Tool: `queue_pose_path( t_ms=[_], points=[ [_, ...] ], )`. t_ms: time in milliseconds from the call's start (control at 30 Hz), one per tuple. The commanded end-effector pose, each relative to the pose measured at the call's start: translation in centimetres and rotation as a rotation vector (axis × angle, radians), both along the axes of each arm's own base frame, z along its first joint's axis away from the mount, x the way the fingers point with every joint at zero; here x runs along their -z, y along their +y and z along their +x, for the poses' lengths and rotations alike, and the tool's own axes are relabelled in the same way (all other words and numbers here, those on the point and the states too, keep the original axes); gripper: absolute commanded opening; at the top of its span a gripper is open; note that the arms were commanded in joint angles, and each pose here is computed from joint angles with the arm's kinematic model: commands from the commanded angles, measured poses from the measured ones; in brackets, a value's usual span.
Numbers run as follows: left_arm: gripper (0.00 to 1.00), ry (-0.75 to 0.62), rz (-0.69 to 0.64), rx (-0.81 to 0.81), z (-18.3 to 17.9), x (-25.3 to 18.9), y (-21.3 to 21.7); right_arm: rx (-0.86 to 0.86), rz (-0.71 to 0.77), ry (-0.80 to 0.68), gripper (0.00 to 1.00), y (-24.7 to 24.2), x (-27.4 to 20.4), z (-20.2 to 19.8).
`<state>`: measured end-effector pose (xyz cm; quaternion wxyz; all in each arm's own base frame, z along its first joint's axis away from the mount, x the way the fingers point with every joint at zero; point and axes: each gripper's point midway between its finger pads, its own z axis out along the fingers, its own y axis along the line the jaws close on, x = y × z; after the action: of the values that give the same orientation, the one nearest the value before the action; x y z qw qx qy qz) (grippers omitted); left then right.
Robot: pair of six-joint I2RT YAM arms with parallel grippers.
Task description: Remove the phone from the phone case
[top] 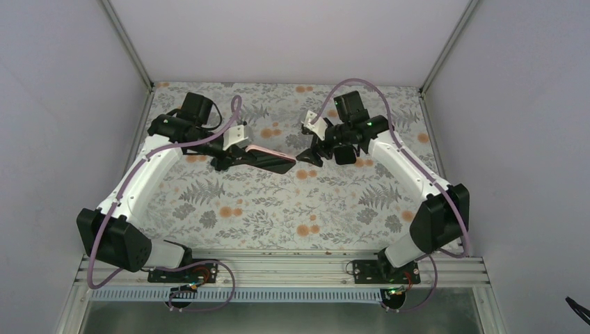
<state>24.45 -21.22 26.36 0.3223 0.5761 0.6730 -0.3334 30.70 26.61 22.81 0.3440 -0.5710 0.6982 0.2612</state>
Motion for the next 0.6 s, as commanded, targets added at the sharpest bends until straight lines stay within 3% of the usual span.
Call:
queue_pose_path(
  t_ms=[0,367,567],
  points=[
    [0.02,-0.017,-0.115,0.08,-1.5,-2.8,-1.1,0.053,0.026,-0.073,0.97,1.0,-2.1,2.7],
    [0.02,-0.029,-0.085,0.066,-1.3,-1.9,-0.9,0.054,-0.015,-0.101,0.99,0.5,-2.7,2.1],
    [0.02,-0.044,-0.075,0.054,-1.0,-1.9,-0.8,-0.008,-0.052,-0.077,0.99,-0.9,-2.2,-0.9]
  ],
)
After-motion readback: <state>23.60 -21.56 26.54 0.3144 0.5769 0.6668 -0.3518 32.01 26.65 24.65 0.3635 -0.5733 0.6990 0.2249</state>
